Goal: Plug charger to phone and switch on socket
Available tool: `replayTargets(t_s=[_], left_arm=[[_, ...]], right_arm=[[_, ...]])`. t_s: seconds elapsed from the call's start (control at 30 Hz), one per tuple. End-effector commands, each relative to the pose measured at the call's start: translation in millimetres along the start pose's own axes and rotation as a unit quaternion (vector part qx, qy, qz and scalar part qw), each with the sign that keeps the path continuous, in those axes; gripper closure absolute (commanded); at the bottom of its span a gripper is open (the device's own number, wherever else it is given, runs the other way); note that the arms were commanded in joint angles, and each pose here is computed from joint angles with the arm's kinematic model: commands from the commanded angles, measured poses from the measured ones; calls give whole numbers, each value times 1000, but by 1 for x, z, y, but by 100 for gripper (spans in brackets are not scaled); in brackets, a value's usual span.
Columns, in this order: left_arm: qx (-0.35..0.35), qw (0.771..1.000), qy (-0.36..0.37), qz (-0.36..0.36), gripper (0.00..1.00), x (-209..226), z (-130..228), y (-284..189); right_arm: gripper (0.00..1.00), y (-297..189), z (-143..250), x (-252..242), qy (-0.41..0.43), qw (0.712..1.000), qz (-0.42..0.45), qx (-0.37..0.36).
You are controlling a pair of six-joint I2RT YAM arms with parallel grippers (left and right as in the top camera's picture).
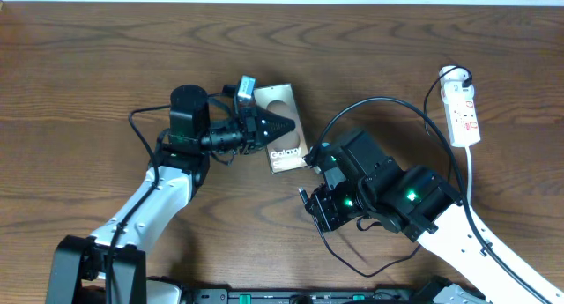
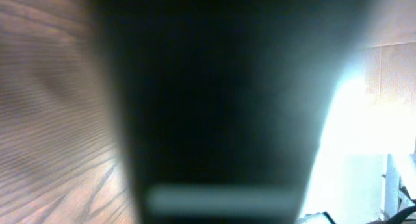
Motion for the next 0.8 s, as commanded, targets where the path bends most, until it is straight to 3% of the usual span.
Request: replayTargets(t_s=[0.0, 0.17, 0.33, 0.77], left_arm=[[-12, 1000, -5, 5, 93, -8, -5, 0], [-13, 999, -30, 15, 93, -14, -6, 0], [-14, 999, -6, 50, 93, -36, -7, -1], [2, 999, 7, 53, 93, -37, -3, -1]], right_arm=[[99, -1, -2, 2, 4, 1000, -2, -4], [99, -2, -11, -2, 3, 1000, 8, -23], [99, -2, -20, -1, -4, 999, 6, -44], [99, -8, -30, -20, 21, 997, 28, -67]])
Point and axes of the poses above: each gripper's point midway between its finger pads, its own y axis out along the fingers, its own x axis along the line the jaws close on, z = x × y, the point moved 2 cm from there along -y, back along the fingers, and after that the axes turned 12 degrees about -y, right-handed, at the moved point
